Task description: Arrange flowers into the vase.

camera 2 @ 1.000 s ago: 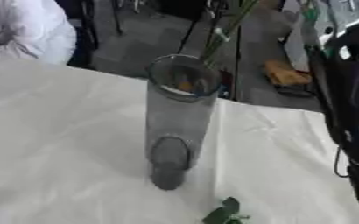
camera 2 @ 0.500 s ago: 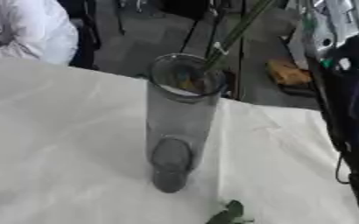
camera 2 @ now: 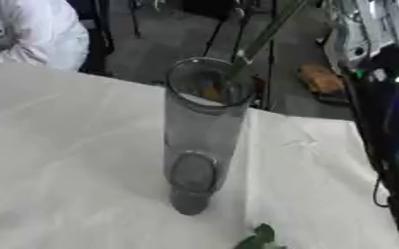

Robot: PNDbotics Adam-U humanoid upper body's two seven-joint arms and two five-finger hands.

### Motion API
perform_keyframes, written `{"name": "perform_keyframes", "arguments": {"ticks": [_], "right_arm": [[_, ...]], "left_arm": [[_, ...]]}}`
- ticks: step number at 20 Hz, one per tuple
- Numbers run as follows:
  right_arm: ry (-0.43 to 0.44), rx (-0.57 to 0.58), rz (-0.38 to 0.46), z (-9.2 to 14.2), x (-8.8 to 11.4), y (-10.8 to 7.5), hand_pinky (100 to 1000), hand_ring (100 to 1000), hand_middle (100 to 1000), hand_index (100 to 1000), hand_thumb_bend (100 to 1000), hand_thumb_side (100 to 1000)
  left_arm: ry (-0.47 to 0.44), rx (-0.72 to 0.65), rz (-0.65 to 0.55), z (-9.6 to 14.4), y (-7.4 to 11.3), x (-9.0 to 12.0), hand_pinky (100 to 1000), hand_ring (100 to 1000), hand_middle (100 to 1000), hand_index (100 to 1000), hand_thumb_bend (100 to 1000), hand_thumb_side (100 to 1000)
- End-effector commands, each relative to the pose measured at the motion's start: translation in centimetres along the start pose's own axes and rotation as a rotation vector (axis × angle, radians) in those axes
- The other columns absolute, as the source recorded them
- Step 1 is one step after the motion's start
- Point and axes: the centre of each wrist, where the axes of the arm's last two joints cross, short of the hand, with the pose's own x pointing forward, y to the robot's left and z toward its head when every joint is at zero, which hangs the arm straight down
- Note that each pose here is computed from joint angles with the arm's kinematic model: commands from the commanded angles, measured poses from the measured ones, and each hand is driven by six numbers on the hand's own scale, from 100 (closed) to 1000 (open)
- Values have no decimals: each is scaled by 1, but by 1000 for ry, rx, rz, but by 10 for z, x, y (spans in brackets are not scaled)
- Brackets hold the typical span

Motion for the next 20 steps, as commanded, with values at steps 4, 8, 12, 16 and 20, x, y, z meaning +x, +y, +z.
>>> {"name": "perform_keyframes", "arguments": {"ticks": [4,8,12,16,20], "right_arm": [[20,-7,41,-4,9,-5,100,100,100,100,100,561],[30,23,52,-5,10,-4,100,100,100,100,100,566],[46,72,60,-5,10,-2,100,100,100,100,100,575],[55,81,45,-3,9,-1,100,100,100,100,100,578],[50,19,-16,-1,5,-2,100,100,100,100,100,580]], "left_arm": [[-31,-17,5,-5,-4,6,536,672,709,920,339,1000],[-35,-21,7,-6,-4,6,536,672,709,920,338,1000],[-38,-23,7,-7,-5,6,537,671,709,921,336,1000],[-39,-24,8,-7,-5,6,537,671,709,921,334,1000],[-38,-24,8,-7,-6,6,537,670,710,921,333,1000]]}}
